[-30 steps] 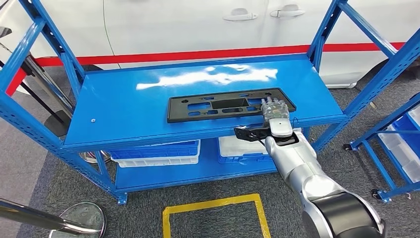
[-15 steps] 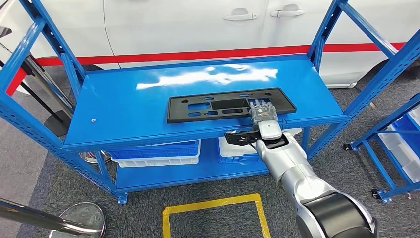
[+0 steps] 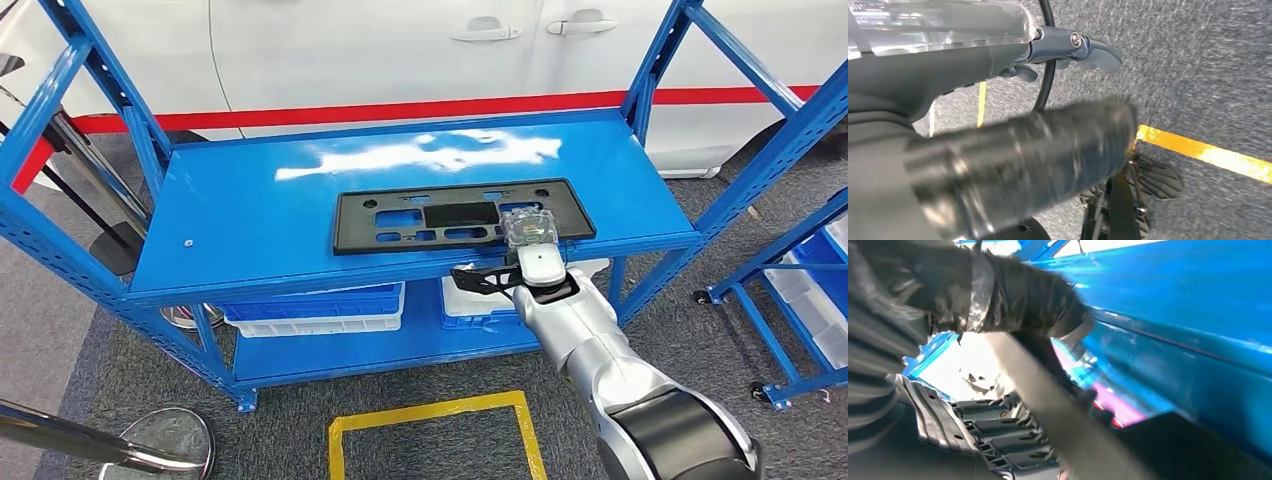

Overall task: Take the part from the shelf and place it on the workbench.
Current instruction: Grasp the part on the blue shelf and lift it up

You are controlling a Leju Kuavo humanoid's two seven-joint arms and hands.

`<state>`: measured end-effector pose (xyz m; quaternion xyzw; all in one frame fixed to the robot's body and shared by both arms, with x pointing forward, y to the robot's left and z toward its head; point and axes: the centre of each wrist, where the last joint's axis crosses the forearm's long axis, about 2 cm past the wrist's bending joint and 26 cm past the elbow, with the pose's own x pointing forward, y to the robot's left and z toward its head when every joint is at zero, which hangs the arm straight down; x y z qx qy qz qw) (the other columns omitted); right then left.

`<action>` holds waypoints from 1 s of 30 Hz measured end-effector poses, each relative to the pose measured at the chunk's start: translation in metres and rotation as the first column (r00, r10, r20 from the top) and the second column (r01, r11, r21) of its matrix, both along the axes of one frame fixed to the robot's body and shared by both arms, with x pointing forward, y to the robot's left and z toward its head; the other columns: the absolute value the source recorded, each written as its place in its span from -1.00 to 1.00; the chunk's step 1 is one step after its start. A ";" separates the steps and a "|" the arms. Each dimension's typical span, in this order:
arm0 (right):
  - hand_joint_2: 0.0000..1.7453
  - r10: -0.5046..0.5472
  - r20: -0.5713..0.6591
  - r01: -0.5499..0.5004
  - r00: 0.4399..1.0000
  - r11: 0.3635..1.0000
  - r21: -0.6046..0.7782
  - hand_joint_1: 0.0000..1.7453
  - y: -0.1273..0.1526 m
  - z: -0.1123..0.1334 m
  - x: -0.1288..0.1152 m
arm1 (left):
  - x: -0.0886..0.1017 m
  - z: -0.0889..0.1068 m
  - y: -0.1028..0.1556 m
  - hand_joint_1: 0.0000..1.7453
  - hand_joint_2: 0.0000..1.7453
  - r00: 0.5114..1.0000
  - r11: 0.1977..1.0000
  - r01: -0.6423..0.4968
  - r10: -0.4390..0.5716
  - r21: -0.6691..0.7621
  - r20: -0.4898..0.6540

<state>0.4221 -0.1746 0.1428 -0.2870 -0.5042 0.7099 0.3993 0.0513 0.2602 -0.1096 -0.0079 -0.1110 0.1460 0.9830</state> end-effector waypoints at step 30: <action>1.00 -0.049 0.406 0.035 0.913 0.999 0.042 1.00 -0.012 0.088 0.016 | -0.001 0.001 -0.014 -1.00 1.00 0.940 0.996 -0.014 0.042 -0.085 0.337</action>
